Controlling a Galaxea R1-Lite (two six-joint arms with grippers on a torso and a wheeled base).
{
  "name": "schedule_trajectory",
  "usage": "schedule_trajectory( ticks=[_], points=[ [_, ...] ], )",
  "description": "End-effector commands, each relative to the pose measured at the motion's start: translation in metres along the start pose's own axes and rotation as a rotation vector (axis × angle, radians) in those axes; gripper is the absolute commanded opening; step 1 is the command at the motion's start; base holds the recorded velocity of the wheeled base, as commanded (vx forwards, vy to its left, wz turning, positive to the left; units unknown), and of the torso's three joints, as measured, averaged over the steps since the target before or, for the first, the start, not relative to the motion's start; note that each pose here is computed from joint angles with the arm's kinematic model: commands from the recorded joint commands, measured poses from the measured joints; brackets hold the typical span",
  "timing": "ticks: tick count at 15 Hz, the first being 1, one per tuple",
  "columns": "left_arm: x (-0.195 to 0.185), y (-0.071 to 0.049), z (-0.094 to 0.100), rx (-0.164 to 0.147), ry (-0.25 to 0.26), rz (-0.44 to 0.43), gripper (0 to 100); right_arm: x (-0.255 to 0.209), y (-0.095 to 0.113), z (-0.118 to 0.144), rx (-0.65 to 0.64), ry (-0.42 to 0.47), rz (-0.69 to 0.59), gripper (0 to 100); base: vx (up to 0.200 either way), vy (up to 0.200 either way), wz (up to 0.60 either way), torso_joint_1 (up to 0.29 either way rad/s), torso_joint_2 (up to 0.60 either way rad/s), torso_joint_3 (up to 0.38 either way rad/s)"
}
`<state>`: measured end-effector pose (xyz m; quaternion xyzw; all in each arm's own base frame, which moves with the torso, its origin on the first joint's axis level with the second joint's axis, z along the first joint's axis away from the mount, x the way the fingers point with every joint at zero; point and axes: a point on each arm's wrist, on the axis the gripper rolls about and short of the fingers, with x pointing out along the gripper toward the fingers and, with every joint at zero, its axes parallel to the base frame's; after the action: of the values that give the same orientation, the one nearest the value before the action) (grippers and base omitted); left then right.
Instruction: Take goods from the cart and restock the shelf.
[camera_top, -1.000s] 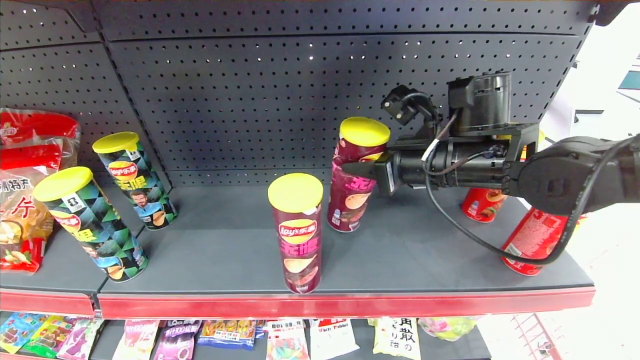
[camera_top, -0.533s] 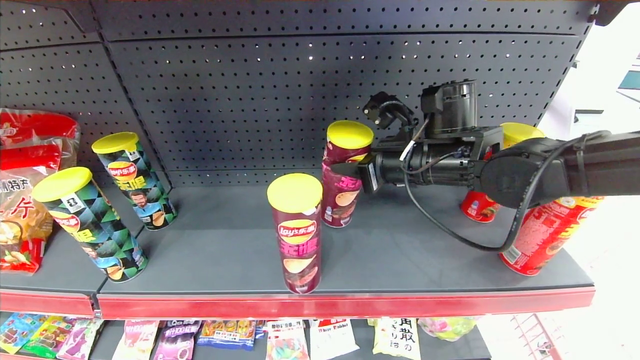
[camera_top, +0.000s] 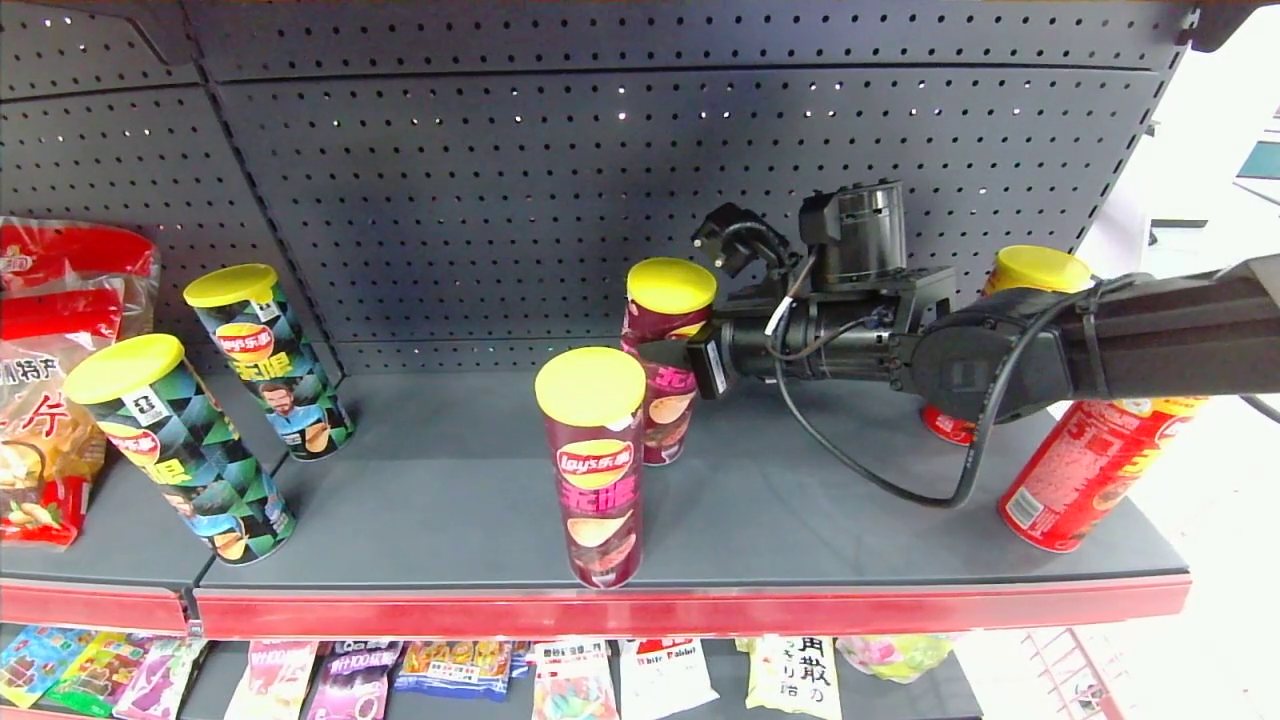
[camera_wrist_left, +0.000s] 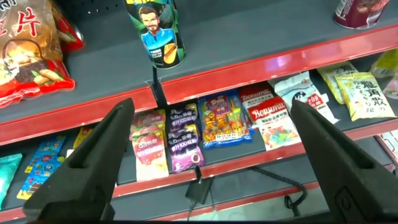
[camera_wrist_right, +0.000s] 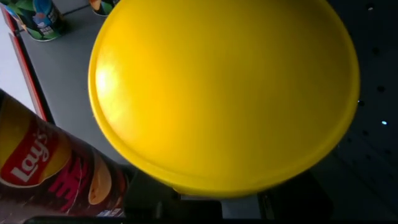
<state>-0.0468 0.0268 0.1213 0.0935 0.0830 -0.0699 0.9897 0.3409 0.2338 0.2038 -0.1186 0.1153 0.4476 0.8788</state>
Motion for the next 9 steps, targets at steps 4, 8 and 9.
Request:
schedule_trajectory(
  ticks=[4, 8, 9],
  points=[
    [0.0006, -0.0002, -0.0001, 0.001, 0.005, 0.000, 100, 0.0083, -0.0002, -0.0042, -0.006, 0.009, 0.006, 0, 0.000, 0.000, 0.00, 0.000, 0.00, 0.000],
    [0.0006, -0.0002, -0.0001, 0.001, 0.005, 0.000, 100, 0.0120, -0.0007, -0.0076, -0.027, 0.017, 0.010, 100, 0.000, 0.000, 0.00, 0.000, 0.00, 0.000],
    [0.0006, -0.0002, -0.0001, 0.001, 0.005, 0.000, 100, 0.0125, -0.0006, -0.0086, -0.030, 0.020, 0.010, 100, 0.000, 0.000, 0.00, 0.000, 0.00, 0.000]
  ],
)
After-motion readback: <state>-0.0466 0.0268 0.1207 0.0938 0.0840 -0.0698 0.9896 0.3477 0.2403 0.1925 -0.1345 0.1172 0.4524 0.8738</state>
